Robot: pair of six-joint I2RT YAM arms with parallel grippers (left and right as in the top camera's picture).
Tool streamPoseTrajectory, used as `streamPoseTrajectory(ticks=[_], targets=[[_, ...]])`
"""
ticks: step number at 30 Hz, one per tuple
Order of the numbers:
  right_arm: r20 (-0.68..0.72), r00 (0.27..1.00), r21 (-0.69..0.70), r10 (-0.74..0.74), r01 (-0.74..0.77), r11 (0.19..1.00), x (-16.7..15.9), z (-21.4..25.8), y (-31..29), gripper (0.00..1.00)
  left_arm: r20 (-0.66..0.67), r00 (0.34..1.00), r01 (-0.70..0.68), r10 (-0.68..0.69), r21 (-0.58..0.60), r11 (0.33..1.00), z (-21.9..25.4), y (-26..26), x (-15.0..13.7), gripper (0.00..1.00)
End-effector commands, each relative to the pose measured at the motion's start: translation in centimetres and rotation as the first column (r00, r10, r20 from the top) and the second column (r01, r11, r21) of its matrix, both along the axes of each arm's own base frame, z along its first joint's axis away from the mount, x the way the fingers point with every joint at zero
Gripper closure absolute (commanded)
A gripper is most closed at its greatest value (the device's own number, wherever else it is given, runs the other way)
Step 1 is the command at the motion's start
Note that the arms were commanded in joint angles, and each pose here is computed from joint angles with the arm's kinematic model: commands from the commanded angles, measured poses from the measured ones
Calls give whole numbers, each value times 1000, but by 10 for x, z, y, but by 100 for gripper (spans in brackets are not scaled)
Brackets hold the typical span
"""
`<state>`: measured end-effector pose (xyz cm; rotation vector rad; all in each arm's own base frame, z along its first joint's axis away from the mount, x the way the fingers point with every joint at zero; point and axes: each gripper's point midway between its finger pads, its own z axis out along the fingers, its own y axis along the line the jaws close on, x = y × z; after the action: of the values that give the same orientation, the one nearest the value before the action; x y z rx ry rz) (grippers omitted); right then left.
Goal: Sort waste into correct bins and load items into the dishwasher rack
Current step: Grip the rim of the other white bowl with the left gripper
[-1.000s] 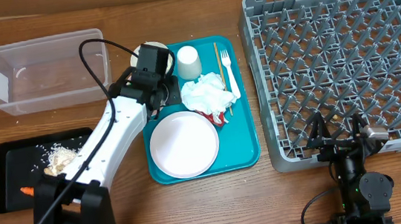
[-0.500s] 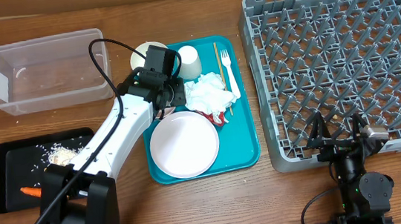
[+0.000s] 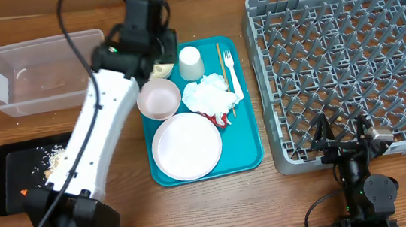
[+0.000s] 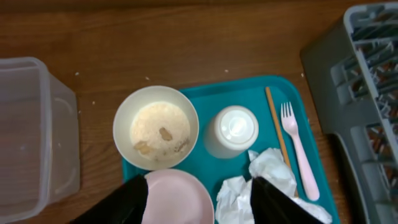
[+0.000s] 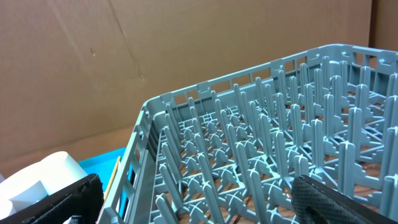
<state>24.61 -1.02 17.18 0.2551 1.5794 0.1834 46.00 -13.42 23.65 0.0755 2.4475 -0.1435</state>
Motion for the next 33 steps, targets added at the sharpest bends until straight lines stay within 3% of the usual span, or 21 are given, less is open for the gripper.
streamPoseTrajectory(ticks=[1,4,8,12,15,24,33], targets=[[2,1000,-6,-2,2,1000,0,-2,-1,0,-156,981,104,-117,-86,991,-22,3,4,38],[2,1000,-6,-2,2,1000,0,-2,-1,0,-328,928,148,-177,-111,983,-52,0,-9,32],[2,1000,-6,-2,2,1000,0,-2,-1,0,-406,887,215,-222,-63,975,-81,-8,-11,34],[2,1000,-6,-2,2,1000,0,-2,-1,0,-391,894,270,-217,85,959,-105,-6,7,35],[2,1000,-6,-2,2,1000,0,-2,-1,0,-388,900,266,-198,130,955,-119,-2,17,36],[2,1000,-6,-2,2,1000,0,-2,-1,0,-432,875,306,-217,147,941,-165,-2,28,45],[2,1000,-6,-2,2,1000,0,-2,-1,0,-367,904,293,-220,155,944,-174,-6,49,42]])
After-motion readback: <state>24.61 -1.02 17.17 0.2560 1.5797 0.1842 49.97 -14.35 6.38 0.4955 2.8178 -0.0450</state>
